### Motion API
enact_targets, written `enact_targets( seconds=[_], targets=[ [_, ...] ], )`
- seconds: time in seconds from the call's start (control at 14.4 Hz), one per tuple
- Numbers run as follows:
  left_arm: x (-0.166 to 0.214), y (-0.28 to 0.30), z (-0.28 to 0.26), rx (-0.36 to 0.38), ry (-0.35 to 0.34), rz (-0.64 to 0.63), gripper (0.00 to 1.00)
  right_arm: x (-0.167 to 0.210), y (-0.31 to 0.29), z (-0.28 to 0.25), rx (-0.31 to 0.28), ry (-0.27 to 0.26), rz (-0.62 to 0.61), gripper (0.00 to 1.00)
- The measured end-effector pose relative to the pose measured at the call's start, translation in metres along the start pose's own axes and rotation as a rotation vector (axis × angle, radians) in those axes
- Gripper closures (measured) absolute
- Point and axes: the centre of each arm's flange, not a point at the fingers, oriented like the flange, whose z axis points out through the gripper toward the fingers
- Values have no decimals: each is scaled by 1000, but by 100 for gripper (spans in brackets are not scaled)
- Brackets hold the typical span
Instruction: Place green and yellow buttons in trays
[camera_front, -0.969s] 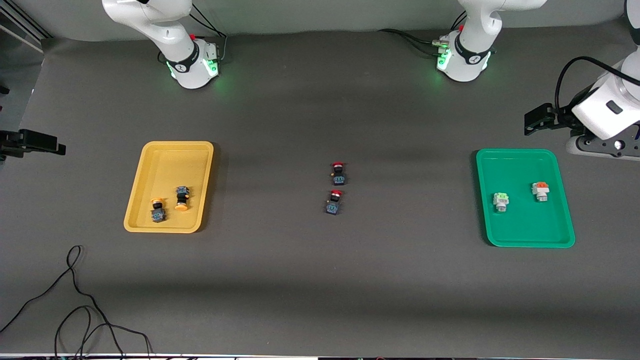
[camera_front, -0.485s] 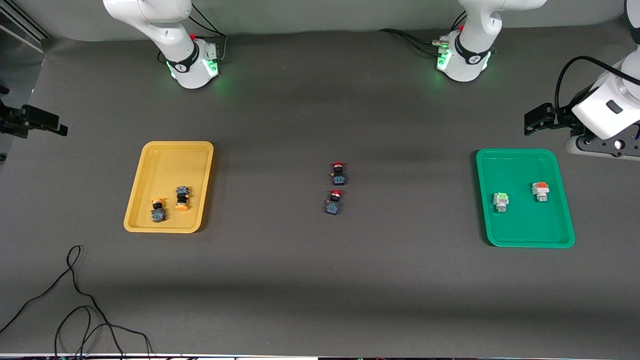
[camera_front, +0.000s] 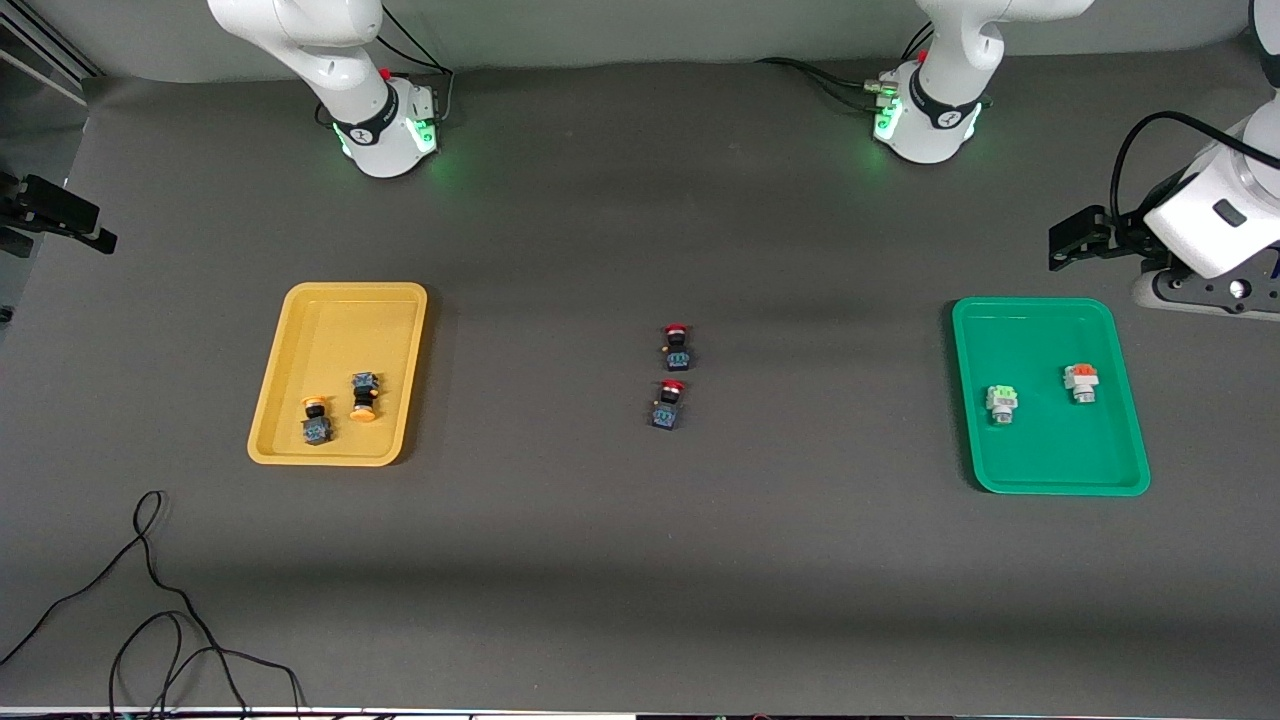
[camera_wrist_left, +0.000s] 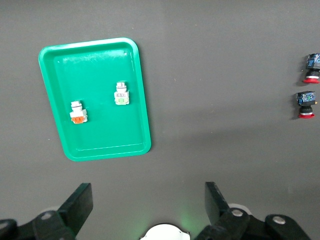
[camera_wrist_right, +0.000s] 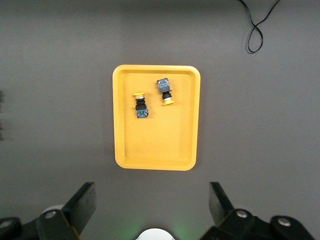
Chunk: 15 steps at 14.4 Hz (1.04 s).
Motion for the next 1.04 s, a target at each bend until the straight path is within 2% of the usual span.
enact_targets(
  seconds=[1.04],
  targets=[
    [0, 4, 0, 1, 0, 8, 0, 1, -2, 10, 1, -18, -4, 0]
  ],
)
